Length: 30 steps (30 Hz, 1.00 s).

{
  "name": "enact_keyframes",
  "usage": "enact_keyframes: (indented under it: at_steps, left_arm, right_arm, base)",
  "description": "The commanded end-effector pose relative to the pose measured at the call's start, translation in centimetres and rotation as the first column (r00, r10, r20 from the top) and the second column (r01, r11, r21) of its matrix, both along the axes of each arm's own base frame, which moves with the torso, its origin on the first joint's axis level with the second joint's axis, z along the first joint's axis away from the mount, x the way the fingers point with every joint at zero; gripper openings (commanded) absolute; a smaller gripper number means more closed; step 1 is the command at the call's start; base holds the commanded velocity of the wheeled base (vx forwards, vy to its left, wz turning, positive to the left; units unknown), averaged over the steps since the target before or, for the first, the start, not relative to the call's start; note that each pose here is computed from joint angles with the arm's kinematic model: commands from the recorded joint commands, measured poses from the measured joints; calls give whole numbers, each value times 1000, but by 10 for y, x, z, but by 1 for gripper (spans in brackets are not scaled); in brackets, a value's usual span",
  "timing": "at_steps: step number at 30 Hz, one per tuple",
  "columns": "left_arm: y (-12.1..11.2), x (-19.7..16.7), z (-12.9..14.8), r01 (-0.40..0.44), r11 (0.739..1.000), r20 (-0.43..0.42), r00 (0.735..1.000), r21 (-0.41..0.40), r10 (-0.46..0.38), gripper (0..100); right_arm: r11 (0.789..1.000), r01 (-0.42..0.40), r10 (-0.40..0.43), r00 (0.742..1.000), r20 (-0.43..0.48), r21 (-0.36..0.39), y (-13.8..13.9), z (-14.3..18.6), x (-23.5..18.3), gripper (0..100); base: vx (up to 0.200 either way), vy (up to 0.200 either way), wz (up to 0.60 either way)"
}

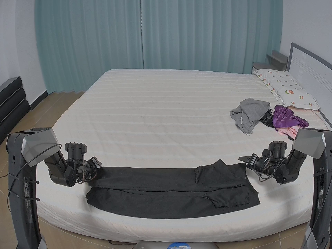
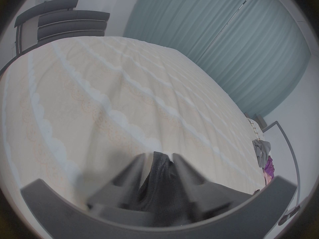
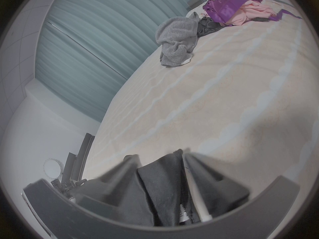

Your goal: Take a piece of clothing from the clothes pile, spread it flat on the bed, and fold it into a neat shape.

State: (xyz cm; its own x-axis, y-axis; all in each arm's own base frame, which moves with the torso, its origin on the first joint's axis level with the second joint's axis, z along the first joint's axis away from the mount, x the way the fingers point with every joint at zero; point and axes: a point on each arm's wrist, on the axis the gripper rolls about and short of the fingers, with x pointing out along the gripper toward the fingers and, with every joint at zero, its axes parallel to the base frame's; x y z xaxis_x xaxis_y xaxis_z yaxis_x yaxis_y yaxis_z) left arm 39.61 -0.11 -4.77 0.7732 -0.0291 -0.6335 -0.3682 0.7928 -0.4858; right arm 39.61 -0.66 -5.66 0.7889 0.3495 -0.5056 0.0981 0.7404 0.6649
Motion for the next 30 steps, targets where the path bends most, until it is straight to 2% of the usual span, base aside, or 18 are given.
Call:
enact_keyframes:
  at_steps: [1, 5, 9, 11, 12, 16, 18, 19, 22, 26, 30]
  left_arm:
    - [0, -1, 2, -3, 1000, 1, 1000, -6, 3, 100]
    - [5, -12, 14, -17, 1000, 3, 1000, -15, 17, 100]
    - [8, -40, 30, -22, 1000, -20, 1000, -22, 21, 100]
    - [7, -45, 31, -21, 1000, -26, 999, -23, 21, 100]
    - [7, -59, 31, -36, 999, -39, 999, -39, 34, 100]
    - [4, -72, 36, -68, 994, -10, 998, -85, 68, 100]
    - [4, -72, 36, -70, 994, -10, 998, -87, 70, 100]
    - [3, -86, 34, -87, 990, -37, 996, -110, 83, 100]
    - [3, -95, 31, -89, 990, -59, 995, -111, 83, 100]
    - [-3, -101, 29, -71, 991, -68, 996, -111, 64, 100]
    - [-10, -104, 25, -50, 993, -88, 995, -103, 41, 100]
  right_arm:
    - [999, 15, -16, 1000, 10, 35, 2, 16, -7, 100]
    - [995, 41, -42, 999, 12, 87, 3, 36, -30, 100]
    - [995, 40, -43, 999, 26, 93, 5, 43, -60, 100]
    - [995, 39, -41, 999, 26, 93, 6, 43, -66, 100]
    - [995, 40, -42, 999, 21, 91, 6, 43, -81, 100]
    - [995, 36, -36, 999, -3, 98, 11, 40, -99, 100]
    - [994, 37, -36, 999, -6, 99, 11, 39, -99, 100]
    - [989, 52, -50, 998, -23, 135, 13, 39, -105, 100]
    - [983, 68, -64, 998, -30, 168, 14, 38, -109, 100]
    - [984, 57, -50, 998, -42, 171, 17, 36, -113, 100]
    - [983, 67, -59, 997, -50, 173, 15, 34, -113, 100]
  base:
    - [0, 0, 0]
    - [0, 0, 0]
    - [0, 0, 0]
    - [0, 0, 0]
    - [0, 0, 0]
    - [0, 0, 0]
    - [0, 0, 0]
    - [0, 0, 0]
    - [-133, 0, 0]
    - [-200, 0, 0]
    - [0, 0, 0]
